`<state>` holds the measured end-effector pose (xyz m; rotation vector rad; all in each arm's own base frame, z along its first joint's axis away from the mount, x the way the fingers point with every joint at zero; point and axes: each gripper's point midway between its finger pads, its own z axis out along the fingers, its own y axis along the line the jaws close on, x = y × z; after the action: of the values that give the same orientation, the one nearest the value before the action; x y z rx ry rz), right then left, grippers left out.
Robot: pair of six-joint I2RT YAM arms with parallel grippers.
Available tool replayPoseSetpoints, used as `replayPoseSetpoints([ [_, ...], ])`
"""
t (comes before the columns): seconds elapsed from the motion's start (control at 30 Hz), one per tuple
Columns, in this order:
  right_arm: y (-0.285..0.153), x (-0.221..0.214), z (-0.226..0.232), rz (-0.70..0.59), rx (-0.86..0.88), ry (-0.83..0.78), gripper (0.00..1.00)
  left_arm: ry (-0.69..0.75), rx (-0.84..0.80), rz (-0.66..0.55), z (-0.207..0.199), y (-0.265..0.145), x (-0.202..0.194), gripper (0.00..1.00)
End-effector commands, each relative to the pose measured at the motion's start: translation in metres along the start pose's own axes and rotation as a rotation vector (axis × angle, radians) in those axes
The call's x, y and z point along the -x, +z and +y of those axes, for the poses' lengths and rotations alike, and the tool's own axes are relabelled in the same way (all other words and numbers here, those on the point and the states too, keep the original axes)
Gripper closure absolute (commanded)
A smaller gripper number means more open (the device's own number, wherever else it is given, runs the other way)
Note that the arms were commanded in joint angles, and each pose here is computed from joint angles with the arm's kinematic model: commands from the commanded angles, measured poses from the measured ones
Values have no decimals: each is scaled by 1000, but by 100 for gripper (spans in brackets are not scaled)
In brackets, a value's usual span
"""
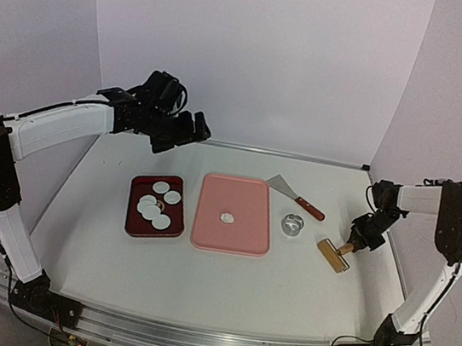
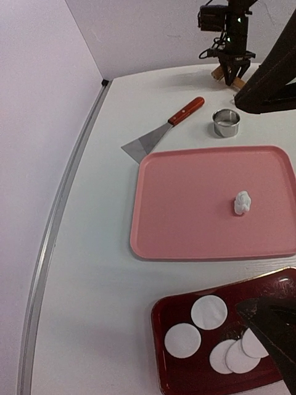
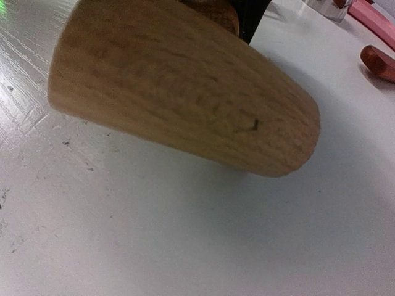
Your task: Roll out the dumpling wrappers from the dough
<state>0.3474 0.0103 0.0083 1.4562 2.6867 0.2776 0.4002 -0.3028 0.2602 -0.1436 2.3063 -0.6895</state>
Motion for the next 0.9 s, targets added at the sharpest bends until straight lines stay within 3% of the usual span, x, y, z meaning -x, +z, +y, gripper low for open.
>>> replayPoseSetpoints([
  [0.0,-36,2,30,-5,136,90,100,-28,-196,-59,-54,-35,37,0],
  [0.2,-97,-3,78,-44,324,161,100,-66,-446,-5,-105,-36,38,1],
  [0.47,-161,-58,168,-88,505,104,100,7,-654,110,-151,-27,16,0],
  [0.87,-199,-146,255,28,703,60,100,8,-727,250,-152,-13,-18,0],
])
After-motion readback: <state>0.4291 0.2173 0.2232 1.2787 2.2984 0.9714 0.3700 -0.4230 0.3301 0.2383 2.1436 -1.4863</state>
